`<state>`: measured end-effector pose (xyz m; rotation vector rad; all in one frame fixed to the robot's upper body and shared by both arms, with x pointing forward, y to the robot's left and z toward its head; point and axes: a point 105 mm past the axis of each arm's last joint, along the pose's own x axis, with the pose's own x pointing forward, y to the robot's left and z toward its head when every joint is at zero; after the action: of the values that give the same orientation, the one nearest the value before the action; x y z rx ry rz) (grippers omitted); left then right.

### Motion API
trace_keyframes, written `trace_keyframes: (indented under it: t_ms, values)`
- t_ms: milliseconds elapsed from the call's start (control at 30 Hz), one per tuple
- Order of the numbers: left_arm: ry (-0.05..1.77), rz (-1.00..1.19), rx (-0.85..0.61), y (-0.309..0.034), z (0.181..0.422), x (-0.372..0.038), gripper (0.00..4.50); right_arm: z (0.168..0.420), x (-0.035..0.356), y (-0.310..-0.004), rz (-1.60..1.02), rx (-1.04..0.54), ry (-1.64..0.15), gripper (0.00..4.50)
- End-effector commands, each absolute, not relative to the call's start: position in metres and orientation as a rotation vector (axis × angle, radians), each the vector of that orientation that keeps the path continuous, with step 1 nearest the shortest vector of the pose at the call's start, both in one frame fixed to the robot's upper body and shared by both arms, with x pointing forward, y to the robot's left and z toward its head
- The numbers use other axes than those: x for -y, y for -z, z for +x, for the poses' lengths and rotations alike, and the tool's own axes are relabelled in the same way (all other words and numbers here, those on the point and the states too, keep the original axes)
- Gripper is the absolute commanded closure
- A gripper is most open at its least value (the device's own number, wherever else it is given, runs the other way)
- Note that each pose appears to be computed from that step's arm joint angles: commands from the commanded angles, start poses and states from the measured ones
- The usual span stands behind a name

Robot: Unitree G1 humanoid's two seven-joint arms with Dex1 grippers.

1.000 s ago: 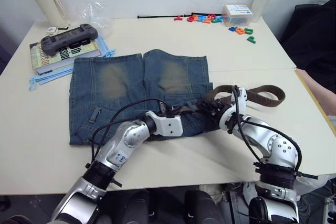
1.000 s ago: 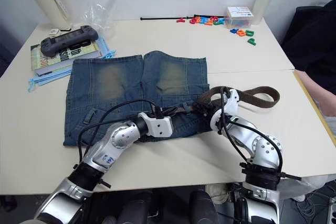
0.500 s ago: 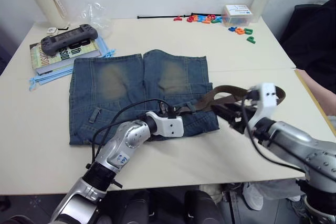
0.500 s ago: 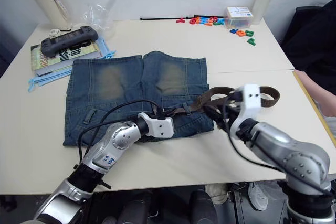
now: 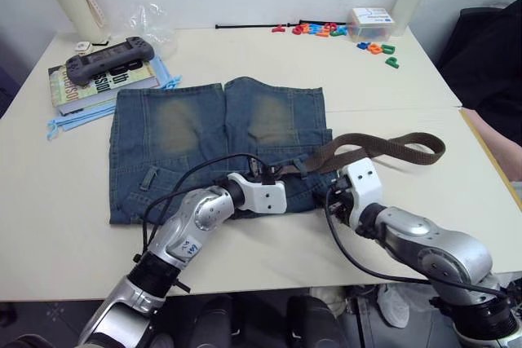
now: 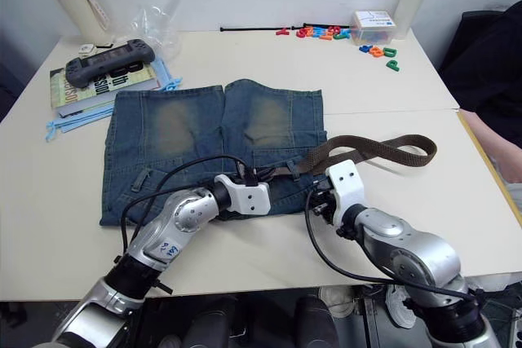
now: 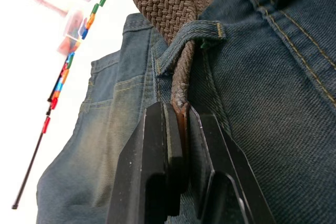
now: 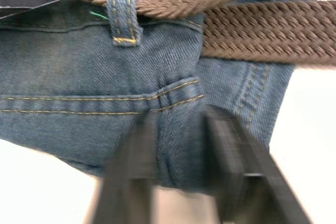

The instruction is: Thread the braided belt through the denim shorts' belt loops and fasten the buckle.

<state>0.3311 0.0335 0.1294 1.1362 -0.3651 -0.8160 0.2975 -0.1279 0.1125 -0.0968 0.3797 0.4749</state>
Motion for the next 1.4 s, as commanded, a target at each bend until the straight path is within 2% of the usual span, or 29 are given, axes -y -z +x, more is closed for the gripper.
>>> trace_keyframes:
  t_ms: [33,333,667,900,1400]
  values:
    - [0.801,1.170,0.426,-0.141,0.325,-0.032,4.26,0.299,0.129,-0.122,-0.101,-0.348,-0.470,4.44]
    - [0.795,1.254,0.439,-0.148,0.316,-0.046,4.26,0.319,0.180,-0.141,-0.153,-0.311,-0.301,4.44]
    - [0.765,1.268,0.428,-0.149,0.317,-0.050,4.26,0.342,0.234,-0.162,-0.223,-0.302,-0.158,4.44]
    - [0.753,1.269,0.420,-0.149,0.318,-0.050,4.26,0.349,0.251,-0.169,-0.236,-0.309,-0.110,4.44]
    - [0.745,1.261,0.425,-0.149,0.318,-0.050,4.26,0.348,0.249,-0.171,-0.215,-0.304,-0.094,4.44]
